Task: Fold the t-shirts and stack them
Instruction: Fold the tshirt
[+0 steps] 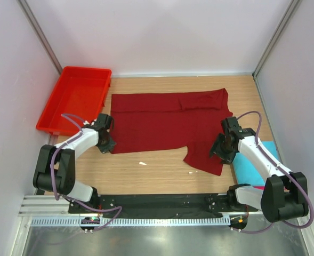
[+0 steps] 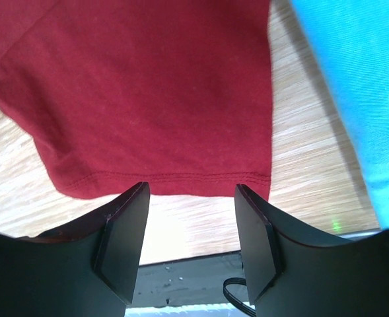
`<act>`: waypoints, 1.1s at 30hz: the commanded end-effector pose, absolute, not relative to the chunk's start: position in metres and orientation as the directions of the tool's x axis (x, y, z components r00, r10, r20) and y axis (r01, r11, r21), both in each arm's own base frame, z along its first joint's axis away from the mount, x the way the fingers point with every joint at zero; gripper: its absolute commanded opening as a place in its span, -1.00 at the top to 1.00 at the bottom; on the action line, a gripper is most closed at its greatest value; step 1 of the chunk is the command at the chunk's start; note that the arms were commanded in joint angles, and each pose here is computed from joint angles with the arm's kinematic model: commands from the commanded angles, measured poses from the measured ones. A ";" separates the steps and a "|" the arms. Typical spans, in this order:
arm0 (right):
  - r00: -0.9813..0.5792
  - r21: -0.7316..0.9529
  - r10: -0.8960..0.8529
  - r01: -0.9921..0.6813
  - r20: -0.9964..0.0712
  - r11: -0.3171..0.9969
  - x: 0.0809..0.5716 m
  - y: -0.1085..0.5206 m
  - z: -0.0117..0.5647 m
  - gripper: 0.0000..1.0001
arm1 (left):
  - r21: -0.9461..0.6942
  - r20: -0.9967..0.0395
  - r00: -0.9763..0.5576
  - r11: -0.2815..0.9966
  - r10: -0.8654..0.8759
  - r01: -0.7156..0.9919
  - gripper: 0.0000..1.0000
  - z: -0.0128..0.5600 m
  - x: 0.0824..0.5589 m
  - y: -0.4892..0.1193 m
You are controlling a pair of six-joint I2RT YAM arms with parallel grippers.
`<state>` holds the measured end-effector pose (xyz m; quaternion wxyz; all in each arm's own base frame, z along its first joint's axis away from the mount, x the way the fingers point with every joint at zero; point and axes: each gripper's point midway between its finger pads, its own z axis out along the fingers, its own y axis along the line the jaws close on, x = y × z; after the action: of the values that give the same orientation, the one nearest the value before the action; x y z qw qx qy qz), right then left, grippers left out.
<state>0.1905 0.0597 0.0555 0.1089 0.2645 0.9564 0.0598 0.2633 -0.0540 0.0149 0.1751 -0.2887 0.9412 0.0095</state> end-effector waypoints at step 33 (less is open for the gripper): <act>-0.662 0.165 0.704 0.688 -0.258 0.707 0.180 0.024 0.057 0.98 | -0.141 -0.387 -0.644 0.732 -0.660 -0.666 1.00 0.060 0.236 -0.034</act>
<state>0.1864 0.0302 0.0301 0.1359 0.3671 0.9194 0.0378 0.2521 -0.0417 0.0492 0.2137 -0.3254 0.9211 -0.0058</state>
